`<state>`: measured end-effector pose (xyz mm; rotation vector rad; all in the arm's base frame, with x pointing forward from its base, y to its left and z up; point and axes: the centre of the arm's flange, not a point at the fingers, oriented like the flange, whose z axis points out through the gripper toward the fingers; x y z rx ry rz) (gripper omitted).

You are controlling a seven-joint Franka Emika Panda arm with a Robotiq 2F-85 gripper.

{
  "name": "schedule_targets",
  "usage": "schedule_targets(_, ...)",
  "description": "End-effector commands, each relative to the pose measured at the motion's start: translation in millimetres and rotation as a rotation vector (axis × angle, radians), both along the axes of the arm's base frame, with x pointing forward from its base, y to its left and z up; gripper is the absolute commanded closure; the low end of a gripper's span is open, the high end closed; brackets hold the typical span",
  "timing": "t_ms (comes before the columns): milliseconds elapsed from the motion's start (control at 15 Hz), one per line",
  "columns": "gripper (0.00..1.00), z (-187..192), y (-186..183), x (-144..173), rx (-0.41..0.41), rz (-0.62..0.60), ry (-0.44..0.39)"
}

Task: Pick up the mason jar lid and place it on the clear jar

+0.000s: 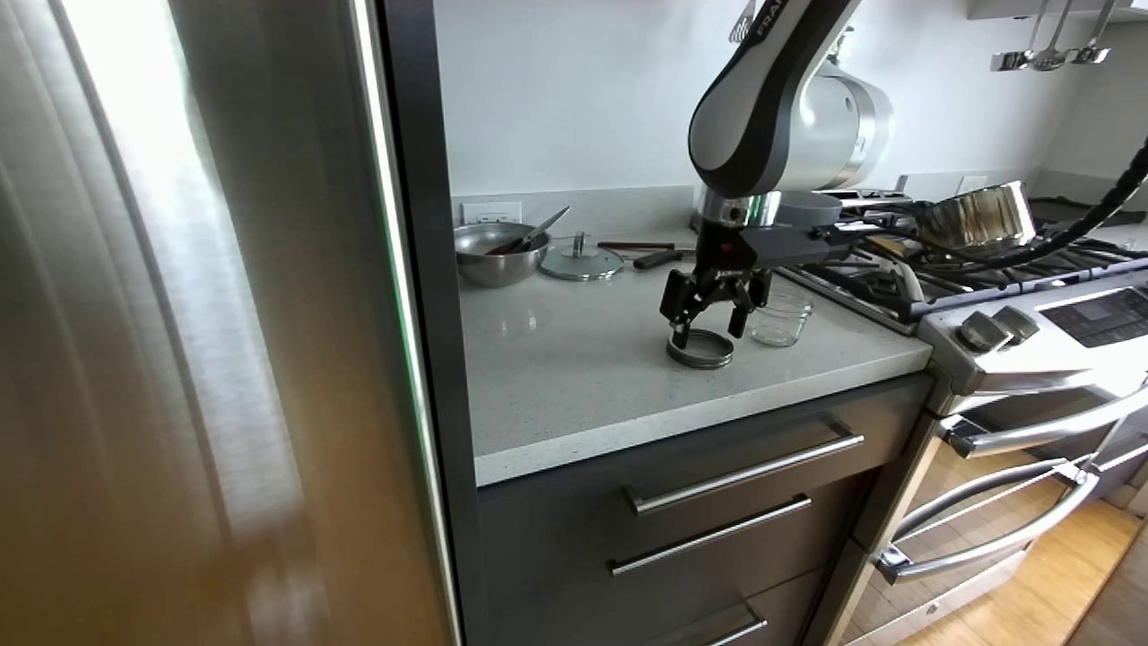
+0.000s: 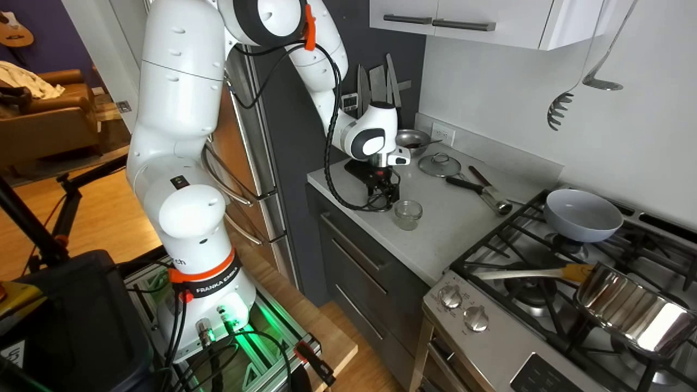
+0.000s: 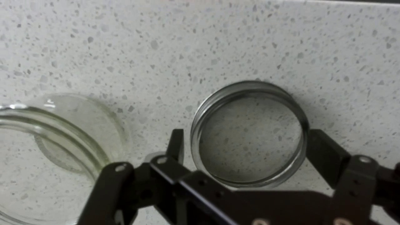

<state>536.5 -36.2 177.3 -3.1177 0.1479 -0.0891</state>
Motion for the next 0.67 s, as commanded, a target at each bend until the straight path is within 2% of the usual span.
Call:
schedule_targets(0,0.0,-2.5,-2.4,0.7,-0.007,0.019,0.021)
schedule_targets(600,0.0,-8.4,-1.6,5.3,-0.003,0.028,0.019)
